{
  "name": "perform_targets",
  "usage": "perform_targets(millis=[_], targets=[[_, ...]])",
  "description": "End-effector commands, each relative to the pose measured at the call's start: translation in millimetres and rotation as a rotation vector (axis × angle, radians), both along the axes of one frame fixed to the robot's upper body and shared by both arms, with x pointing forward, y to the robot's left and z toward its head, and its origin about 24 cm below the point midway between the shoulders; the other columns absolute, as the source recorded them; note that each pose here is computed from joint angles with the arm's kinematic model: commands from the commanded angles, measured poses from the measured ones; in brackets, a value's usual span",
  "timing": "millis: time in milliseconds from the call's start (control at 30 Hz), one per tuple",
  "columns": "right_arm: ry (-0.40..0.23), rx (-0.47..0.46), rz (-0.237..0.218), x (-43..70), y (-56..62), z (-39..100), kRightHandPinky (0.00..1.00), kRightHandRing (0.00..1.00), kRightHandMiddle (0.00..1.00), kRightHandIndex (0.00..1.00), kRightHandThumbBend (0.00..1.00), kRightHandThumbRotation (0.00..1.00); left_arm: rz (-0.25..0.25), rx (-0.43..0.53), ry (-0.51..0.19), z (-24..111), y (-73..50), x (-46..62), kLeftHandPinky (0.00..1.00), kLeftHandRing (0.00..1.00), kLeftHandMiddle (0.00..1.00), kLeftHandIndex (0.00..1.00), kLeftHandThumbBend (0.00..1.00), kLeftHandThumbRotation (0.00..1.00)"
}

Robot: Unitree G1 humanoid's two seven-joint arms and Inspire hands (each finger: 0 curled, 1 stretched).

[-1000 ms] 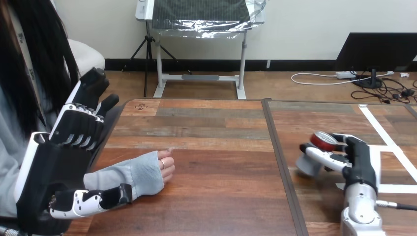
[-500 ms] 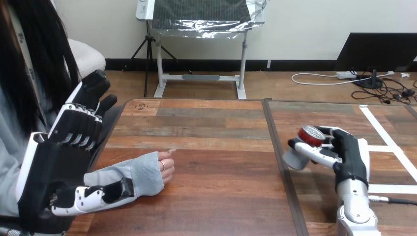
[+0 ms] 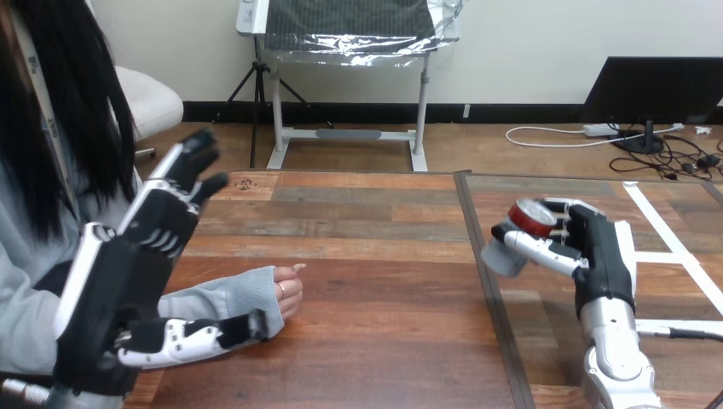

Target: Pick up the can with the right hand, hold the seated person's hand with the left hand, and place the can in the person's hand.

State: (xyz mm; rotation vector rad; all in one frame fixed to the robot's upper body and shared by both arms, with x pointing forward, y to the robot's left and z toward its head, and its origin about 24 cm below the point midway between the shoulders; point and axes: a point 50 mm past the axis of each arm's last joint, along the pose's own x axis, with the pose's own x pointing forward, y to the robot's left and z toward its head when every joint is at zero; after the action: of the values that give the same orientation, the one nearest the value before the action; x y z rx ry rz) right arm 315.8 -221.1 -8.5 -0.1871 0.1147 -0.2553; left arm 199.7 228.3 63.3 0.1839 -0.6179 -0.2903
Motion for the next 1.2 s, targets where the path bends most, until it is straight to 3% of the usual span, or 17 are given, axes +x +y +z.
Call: perform_targets(millis=[0,100,200,400,800,1000,1167], targets=[[-0.183,-0.011,0.038,23.1,8.2,39.1,0.42,0.48,0.54,0.57,0.7,0.0,0.01,0.06,-0.073,14.8,0.3,13.6,0.91,0.98,0.98,0.95,1.0,0.24],[-0.198,-0.014,0.046,24.2,10.1,41.7,0.42,0.47,0.53,0.57,0.7,0.0,0.053,0.111,-0.092,14.7,1.7,14.0,0.88,0.96,0.98,0.95,1.0,0.23],[-0.213,-0.033,0.06,24.3,10.9,43.9,0.41,0.46,0.53,0.56,0.7,0.0,0.062,0.125,-0.066,12.5,2.3,14.0,0.86,0.95,0.97,0.94,1.0,0.21],[-0.221,-0.042,0.083,25.1,11.7,45.7,0.41,0.47,0.53,0.56,0.7,0.0,0.115,0.235,-0.08,12.7,4.4,15.2,0.83,0.93,0.96,0.94,1.0,0.21],[-0.217,-0.07,0.119,26.1,13.4,46.7,0.41,0.47,0.53,0.55,0.73,0.0,0.128,0.368,-0.064,12.1,6.9,20.6,0.86,0.94,0.95,0.95,1.0,0.22],[-0.206,-0.081,0.129,26.9,14.3,46.4,0.41,0.47,0.53,0.55,0.74,0.0,0.125,0.392,-0.037,12.5,7.0,23.3,0.89,0.96,0.96,0.95,1.0,0.2],[-0.192,-0.103,0.149,26.3,13.4,45.0,0.41,0.47,0.53,0.55,0.75,0.0,0.158,0.465,-0.027,15.0,7.6,25.5,0.89,0.95,0.95,0.94,1.0,0.2]])
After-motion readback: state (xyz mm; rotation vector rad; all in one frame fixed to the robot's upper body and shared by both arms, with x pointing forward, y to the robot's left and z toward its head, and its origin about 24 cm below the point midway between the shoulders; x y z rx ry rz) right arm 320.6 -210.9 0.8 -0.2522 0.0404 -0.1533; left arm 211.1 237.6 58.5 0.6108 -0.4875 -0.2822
